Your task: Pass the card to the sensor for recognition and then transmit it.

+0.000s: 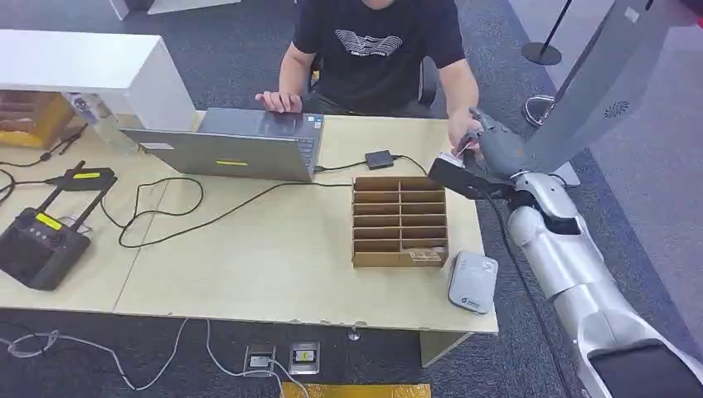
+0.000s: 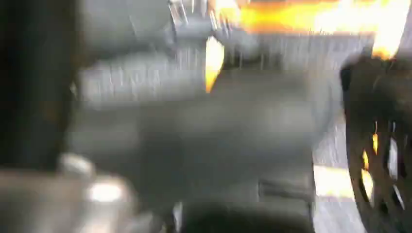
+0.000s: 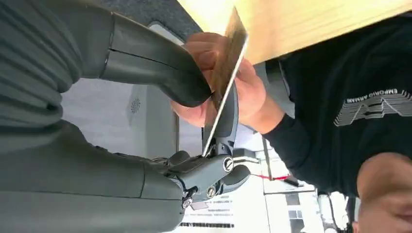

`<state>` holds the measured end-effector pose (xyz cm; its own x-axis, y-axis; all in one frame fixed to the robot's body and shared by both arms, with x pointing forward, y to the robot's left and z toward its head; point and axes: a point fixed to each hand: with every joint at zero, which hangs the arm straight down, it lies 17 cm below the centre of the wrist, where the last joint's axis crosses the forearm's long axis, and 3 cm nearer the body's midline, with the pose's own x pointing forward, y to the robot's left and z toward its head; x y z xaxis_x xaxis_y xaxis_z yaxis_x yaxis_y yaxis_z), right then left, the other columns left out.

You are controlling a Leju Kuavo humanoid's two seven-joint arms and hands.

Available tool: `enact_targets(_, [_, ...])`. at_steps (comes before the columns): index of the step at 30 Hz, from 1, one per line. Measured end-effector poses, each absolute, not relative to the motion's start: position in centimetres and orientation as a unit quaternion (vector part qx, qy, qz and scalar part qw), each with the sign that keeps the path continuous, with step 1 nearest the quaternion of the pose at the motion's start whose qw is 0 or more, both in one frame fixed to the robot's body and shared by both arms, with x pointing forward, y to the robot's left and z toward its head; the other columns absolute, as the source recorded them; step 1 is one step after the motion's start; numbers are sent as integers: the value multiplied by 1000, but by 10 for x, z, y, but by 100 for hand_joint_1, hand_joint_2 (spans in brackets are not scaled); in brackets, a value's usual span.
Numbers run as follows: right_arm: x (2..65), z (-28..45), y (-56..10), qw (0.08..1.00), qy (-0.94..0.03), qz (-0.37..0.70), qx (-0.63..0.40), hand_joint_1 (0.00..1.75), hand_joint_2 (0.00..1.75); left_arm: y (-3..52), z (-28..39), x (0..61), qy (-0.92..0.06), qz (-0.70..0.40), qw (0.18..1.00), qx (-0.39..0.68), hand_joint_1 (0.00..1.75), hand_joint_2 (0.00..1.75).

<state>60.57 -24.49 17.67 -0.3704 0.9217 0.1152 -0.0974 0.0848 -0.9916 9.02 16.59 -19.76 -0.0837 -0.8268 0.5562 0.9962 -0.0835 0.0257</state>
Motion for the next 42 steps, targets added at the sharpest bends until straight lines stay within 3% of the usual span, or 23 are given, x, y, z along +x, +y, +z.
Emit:
enact_targets(1, [606, 179, -244, 437, -593, 578, -351, 0, 175, 160, -193, 91, -227, -710, 630, -220, 0, 0])
enact_targets(2, [607, 181, -244, 433, -595, 577, -355, 0, 0, 158, -191, 90, -237, -716, 616, -227, 0, 0])
enact_targets(15, [612, 214, -221, 417, -653, 524, -354, 0, 0, 149, -178, 81, -235, -787, 529, -215, 0, 0])
enact_targets(22, [611, 227, -217, 424, -690, 491, -321, 0, 0, 150, -168, 65, -218, -778, 528, -262, 0, 0])
enact_targets(33, [606, 224, -285, 481, -706, 416, -311, 0, 0, 143, -176, 94, -241, -660, 670, -241, 0, 0])
enact_targets(38, [597, 212, -328, 514, -686, 398, -328, 0, 0, 179, -197, 82, -126, -616, 755, -185, 0, 0])
enact_targets(42, [595, 218, -342, 517, -675, 396, -346, 0, 0, 166, -180, 99, -155, -594, 768, -184, 0, 0])
